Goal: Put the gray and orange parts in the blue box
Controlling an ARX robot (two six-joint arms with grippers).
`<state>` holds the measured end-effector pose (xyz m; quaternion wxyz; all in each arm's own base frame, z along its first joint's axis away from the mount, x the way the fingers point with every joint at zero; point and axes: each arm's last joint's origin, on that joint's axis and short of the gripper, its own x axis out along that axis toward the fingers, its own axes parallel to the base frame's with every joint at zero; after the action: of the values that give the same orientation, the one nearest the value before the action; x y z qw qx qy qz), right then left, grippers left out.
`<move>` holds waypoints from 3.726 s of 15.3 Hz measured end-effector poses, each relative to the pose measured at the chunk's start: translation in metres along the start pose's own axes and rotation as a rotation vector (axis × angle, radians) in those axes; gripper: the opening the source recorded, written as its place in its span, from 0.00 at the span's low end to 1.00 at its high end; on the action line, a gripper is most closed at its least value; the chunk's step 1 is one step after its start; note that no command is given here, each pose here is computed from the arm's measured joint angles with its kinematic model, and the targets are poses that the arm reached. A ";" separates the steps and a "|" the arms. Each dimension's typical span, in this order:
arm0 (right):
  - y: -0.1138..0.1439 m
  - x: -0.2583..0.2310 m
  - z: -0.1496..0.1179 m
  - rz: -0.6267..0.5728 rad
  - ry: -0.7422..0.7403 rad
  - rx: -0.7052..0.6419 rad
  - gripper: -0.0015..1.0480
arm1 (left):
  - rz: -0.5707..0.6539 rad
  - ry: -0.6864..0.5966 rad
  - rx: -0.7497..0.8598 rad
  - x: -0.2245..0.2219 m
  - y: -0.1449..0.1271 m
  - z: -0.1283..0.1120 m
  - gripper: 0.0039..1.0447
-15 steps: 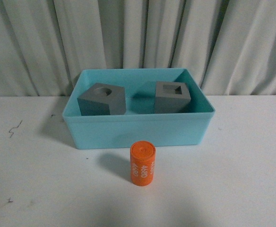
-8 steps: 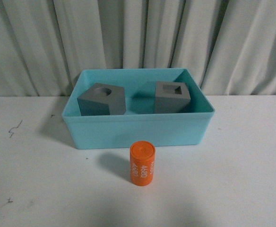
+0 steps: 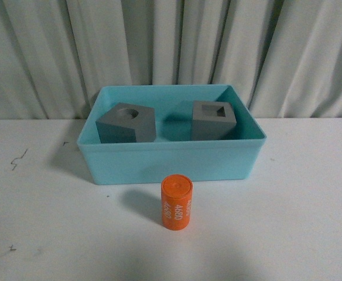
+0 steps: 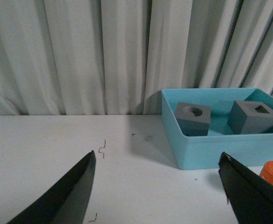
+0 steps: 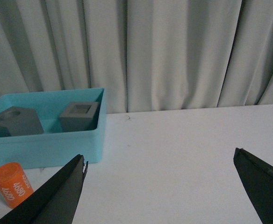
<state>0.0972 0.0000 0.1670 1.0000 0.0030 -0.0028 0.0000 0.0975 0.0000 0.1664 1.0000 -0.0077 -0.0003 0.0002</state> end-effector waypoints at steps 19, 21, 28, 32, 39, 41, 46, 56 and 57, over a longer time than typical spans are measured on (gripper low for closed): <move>0.128 0.202 0.005 0.598 0.559 -0.274 0.94 | 0.000 0.000 0.001 0.000 0.000 0.000 0.94; 0.145 0.214 -0.005 0.629 0.590 -0.308 0.94 | 0.000 0.000 0.001 0.000 0.000 0.000 0.94; 0.186 0.234 -0.058 0.650 0.719 -0.374 0.94 | 0.000 0.000 0.001 0.000 0.000 0.000 0.94; 0.194 0.236 -0.070 0.653 0.745 -0.366 0.94 | 0.000 0.000 0.001 0.000 0.000 0.000 0.94; 0.200 0.243 -0.081 0.640 0.764 -0.339 0.94 | 0.000 0.000 0.001 0.000 0.000 0.000 0.94; 0.203 0.249 -0.076 0.633 0.747 -0.311 0.94 | 0.000 0.000 0.001 0.000 0.000 0.000 0.94; 0.200 0.249 -0.075 0.625 0.764 -0.237 0.50 | 0.000 0.000 0.001 0.000 0.000 0.000 0.94; 0.127 0.282 0.139 0.467 0.199 -0.001 0.45 | 0.000 0.000 0.001 0.000 0.000 0.000 0.94; 0.136 0.301 0.133 0.472 0.240 0.007 0.45 | 0.000 0.000 0.001 0.000 0.000 0.000 0.94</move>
<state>0.3970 0.1355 0.3021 0.9654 0.0058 0.1154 0.2337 0.0975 0.0000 0.1664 1.0000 -0.0072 -0.0005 0.0002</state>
